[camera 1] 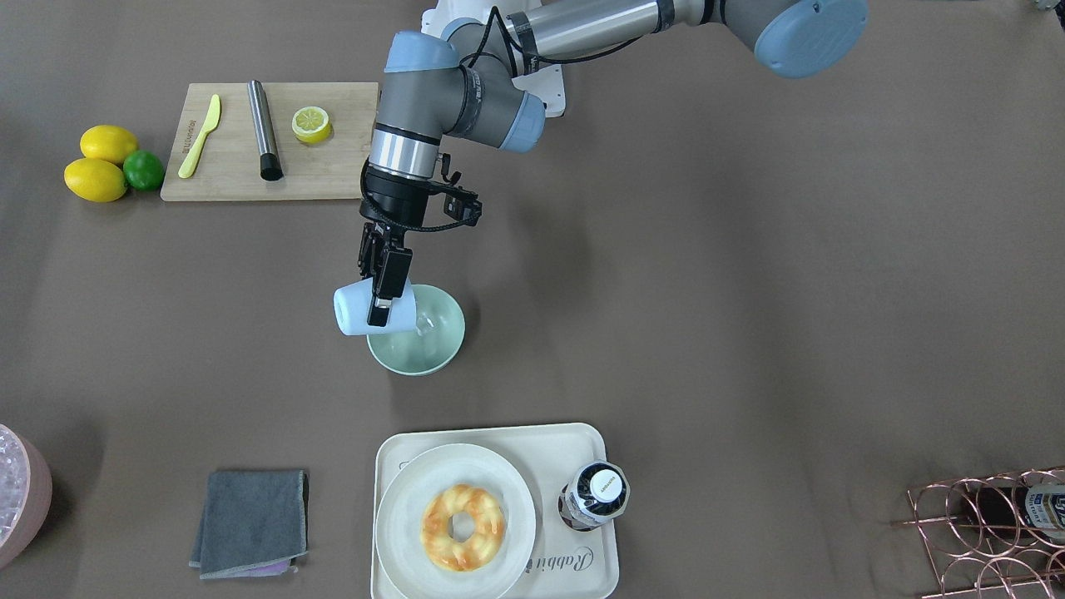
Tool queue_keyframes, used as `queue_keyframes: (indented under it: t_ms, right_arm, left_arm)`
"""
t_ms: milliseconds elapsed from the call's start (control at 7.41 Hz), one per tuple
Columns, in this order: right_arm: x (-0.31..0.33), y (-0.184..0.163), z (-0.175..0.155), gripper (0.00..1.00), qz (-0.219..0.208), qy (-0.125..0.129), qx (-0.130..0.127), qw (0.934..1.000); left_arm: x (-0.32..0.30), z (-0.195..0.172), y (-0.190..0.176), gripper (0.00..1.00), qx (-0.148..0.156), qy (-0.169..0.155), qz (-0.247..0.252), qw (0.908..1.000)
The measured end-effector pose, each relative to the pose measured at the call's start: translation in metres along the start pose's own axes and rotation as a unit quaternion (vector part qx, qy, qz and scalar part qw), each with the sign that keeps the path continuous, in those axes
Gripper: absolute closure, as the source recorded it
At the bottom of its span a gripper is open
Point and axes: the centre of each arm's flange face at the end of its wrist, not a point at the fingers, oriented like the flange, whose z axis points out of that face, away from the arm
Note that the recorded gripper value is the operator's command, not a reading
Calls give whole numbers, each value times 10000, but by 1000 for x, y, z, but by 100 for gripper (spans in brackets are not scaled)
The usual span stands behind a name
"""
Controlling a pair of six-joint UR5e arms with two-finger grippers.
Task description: Pour ice into bowl
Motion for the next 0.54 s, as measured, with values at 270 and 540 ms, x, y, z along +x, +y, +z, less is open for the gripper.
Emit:
queue_keyframes:
  t_ms: [270,540]
  right_arm:
    - [1,0,-1,1,15,-4,10,10000]
    - [0,0,-9,1,48,-37,74,10000]
  left_arm:
    - [-14,4,-9,56,-16,163,-345,9993]
    - [-18,4,-11,56,-60,292,-579,9979]
